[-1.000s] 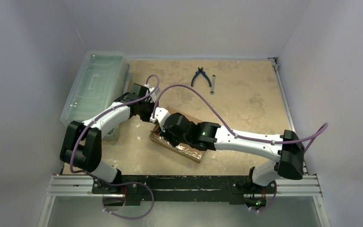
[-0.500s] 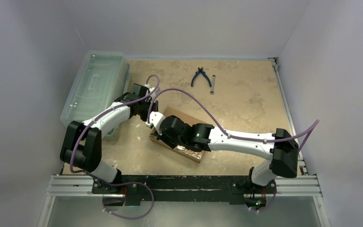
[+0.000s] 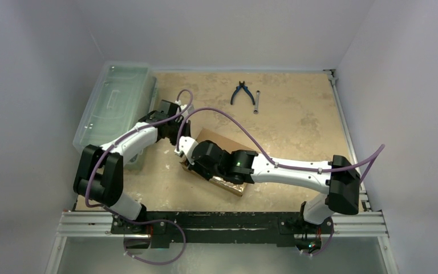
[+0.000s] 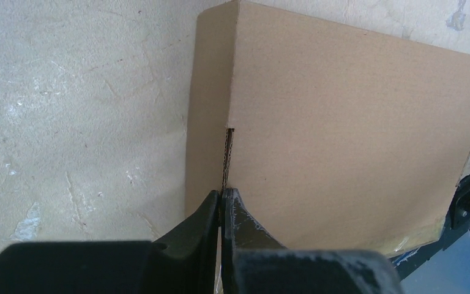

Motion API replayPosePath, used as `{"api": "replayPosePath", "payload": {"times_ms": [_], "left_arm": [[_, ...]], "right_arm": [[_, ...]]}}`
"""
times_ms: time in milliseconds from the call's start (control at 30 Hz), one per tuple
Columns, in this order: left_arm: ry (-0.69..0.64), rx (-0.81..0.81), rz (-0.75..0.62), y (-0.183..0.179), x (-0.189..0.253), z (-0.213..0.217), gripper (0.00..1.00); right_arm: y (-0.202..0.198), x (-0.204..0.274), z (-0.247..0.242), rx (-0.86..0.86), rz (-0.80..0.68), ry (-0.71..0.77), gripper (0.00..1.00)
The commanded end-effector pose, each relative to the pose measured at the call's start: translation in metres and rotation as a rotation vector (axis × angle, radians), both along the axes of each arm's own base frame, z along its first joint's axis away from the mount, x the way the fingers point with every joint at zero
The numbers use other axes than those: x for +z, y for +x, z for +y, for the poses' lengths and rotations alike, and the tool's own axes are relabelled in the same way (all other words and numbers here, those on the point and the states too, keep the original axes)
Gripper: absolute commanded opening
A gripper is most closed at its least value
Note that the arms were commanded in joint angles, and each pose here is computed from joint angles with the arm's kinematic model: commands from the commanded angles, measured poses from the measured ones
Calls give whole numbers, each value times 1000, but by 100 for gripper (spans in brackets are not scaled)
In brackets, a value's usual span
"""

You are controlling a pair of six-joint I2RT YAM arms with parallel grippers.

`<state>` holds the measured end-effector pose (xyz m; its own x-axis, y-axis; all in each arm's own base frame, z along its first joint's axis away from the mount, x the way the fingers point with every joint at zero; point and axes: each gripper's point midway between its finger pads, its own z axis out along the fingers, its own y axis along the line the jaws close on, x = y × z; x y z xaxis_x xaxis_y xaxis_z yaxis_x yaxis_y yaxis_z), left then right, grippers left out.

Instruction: Unpack the express box

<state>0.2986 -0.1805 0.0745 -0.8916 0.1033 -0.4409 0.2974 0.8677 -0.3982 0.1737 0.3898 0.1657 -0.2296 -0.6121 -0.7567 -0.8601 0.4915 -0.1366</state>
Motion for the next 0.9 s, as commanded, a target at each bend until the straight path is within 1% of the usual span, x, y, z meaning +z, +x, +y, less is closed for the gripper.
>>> {"api": "replayPosePath", "payload": {"times_ms": [0, 133, 400, 867], "left_arm": [[61, -4, 28, -3, -16, 10, 0], [68, 1, 26, -3, -16, 12, 0], [73, -2, 25, -3, -17, 12, 0], [68, -6, 17, -3, -15, 12, 0]], "right_arm": [[-2, 21, 10, 28, -27, 62, 0], [0, 17, 4, 8, -37, 35, 0], [0, 5, -10, 31, -68, -63, 0], [-6, -2, -5, 90, -63, -89, 0]]}}
